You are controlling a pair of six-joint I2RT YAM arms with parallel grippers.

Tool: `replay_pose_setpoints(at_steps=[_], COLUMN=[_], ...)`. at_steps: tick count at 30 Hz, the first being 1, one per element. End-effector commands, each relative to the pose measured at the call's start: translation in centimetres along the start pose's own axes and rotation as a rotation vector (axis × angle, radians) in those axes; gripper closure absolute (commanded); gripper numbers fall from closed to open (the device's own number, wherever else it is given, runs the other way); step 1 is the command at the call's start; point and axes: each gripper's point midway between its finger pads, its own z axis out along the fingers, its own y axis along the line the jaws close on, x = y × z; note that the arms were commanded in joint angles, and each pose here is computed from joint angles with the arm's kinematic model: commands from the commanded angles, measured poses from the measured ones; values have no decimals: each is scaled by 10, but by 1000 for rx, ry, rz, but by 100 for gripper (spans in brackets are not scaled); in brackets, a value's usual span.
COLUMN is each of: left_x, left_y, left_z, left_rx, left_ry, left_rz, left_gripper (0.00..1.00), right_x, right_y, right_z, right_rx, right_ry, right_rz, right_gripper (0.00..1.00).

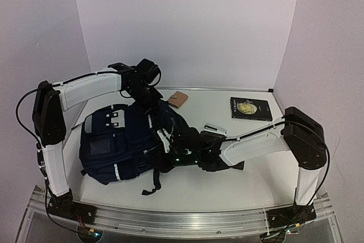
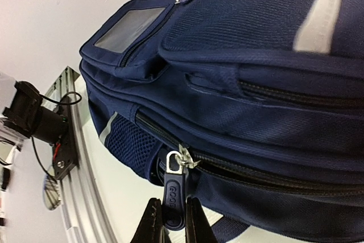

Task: Pack the student bag
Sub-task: Unzip the student bag at the center of the board.

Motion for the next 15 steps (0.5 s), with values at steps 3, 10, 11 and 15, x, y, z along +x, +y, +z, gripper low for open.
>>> replay_pose_setpoints(at_steps=[3, 10, 11, 15], left_x=[-34, 3, 9, 33], left_y=[-52, -20, -11, 37], left_z=[-47, -46, -44, -38], left_rx=[272, 246, 225, 118], left_ry=[-116, 36, 61, 133], left_rz=[-32, 153, 187, 296], left_gripper=[100, 100, 100, 100], right_x=[-3, -30, -33, -46], right_y=[41, 32, 29, -7], right_z=[-5, -64, -74, -118], right_rx=[-71, -90, -92, -45], right_ry=[-12, 71, 85, 133], right_rz=[-175, -208, -222, -232], right_gripper=[81, 31, 26, 11])
